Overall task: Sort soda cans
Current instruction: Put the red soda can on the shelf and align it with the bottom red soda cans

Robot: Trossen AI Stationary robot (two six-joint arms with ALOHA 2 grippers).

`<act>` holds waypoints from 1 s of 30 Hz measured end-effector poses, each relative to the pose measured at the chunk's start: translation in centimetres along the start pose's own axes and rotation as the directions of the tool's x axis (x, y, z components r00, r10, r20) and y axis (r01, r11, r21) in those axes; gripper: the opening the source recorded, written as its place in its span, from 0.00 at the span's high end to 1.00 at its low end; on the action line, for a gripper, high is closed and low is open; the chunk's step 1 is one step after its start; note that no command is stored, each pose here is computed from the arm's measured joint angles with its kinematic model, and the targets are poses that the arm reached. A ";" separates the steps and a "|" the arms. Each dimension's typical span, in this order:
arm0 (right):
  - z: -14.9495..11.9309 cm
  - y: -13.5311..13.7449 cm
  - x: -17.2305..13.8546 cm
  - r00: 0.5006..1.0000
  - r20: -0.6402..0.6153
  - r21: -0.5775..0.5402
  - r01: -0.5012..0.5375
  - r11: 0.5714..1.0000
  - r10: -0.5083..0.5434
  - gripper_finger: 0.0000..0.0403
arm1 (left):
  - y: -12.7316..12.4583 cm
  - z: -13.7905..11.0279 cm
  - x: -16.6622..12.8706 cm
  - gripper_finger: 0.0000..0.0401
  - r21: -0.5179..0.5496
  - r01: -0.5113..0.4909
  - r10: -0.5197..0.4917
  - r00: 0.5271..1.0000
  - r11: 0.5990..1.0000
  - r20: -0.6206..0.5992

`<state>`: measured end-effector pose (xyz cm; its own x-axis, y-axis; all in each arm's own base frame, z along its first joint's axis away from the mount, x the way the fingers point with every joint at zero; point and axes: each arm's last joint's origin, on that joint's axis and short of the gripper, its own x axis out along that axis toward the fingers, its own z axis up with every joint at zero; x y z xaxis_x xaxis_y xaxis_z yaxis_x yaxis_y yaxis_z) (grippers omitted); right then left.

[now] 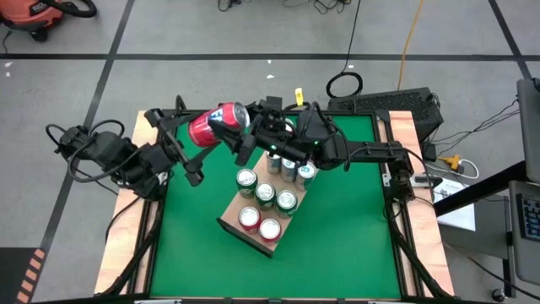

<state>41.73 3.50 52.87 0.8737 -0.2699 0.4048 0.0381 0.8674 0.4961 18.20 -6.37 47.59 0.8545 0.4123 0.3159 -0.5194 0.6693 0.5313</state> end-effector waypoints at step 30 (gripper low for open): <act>5.1 0.3 -2.8 0.904 -0.274 -0.099 -0.366 0.925 0.328 0.28 | 3.8 -0.6 -2.5 0.11 -0.957 0.240 -0.211 0.956 0.164 0.204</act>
<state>36.80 2.43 55.78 0.9353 0.1551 0.3180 -0.2363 0.9428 0.2352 14.05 -4.50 48.34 0.9279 0.1270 0.3505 0.1130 0.8001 -0.5892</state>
